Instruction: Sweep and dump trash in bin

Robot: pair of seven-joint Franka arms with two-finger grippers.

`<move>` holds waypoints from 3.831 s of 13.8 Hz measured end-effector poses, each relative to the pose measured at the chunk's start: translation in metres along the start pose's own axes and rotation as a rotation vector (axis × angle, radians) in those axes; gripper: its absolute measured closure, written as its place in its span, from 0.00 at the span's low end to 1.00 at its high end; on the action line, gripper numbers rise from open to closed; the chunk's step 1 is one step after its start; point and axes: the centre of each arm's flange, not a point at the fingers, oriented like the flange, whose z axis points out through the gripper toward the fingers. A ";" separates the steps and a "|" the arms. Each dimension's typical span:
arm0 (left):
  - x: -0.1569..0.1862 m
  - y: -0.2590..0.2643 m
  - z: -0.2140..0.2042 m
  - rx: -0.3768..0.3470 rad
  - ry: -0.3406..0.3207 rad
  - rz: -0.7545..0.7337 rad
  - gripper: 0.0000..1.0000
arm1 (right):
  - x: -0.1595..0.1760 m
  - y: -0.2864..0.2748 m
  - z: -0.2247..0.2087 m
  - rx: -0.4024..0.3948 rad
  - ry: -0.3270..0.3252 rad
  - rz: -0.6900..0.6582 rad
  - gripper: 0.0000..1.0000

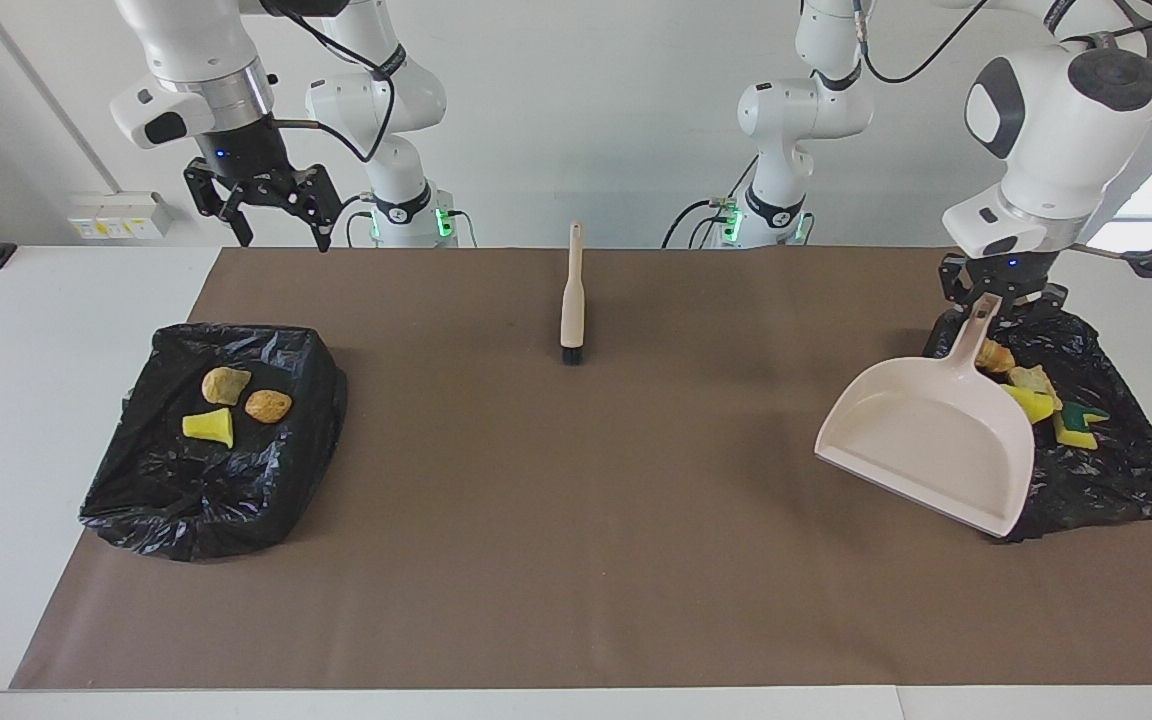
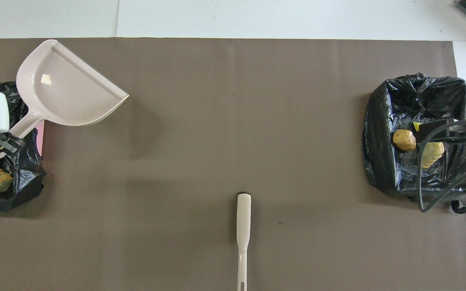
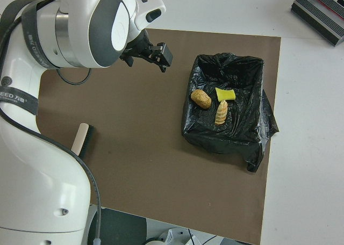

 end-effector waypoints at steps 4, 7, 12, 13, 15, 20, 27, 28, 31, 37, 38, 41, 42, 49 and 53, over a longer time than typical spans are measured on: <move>0.072 0.092 0.015 -0.058 0.057 -0.179 0.67 | -0.001 0.018 0.002 0.000 -0.020 0.002 0.00; 0.109 0.169 0.027 -0.110 0.053 -0.269 0.67 | -0.005 0.026 0.002 -0.002 -0.047 0.015 0.00; 0.169 0.299 0.054 -0.161 0.062 -0.405 0.67 | -0.005 0.052 0.002 -0.004 -0.047 0.065 0.00; 0.178 0.317 0.059 -0.168 0.059 -0.424 0.67 | -0.005 0.052 0.002 -0.005 -0.047 0.065 0.00; 0.198 0.340 0.067 -0.173 0.061 -0.459 0.67 | -0.003 0.052 0.001 -0.004 -0.030 0.045 0.00; 0.236 0.391 0.110 -0.177 0.063 -0.493 0.67 | -0.001 0.050 0.000 -0.003 -0.016 -0.055 0.00; 0.247 0.390 0.113 -0.192 0.071 -0.511 0.38 | -0.003 0.049 -0.002 -0.001 -0.018 -0.057 0.00; 0.247 0.389 0.112 -0.191 0.071 -0.513 0.25 | -0.004 0.049 -0.005 0.000 -0.019 -0.057 0.00; 0.239 0.362 0.093 -0.187 0.085 -0.541 0.00 | -0.011 0.045 -0.019 0.004 -0.006 -0.056 0.00; 0.166 0.219 0.034 -0.173 0.110 -0.514 0.00 | -0.020 0.035 -0.024 0.009 -0.031 -0.065 0.00; 0.152 0.190 0.026 -0.169 0.111 -0.493 0.00 | -0.021 0.033 -0.023 0.019 -0.038 -0.067 0.00; 0.099 0.088 -0.003 -0.150 0.134 -0.425 0.00 | -0.024 0.032 -0.022 0.040 -0.057 -0.058 0.00; 0.077 0.057 -0.011 -0.143 0.138 -0.399 0.00 | -0.024 0.033 -0.022 0.040 -0.057 -0.057 0.00; -0.012 -0.033 -0.091 -0.154 0.077 -0.362 0.00 | -0.024 0.032 -0.023 0.030 -0.055 -0.060 0.00; -0.036 -0.027 -0.134 -0.183 0.017 -0.359 0.00 | -0.024 0.032 -0.023 0.027 -0.055 -0.059 0.00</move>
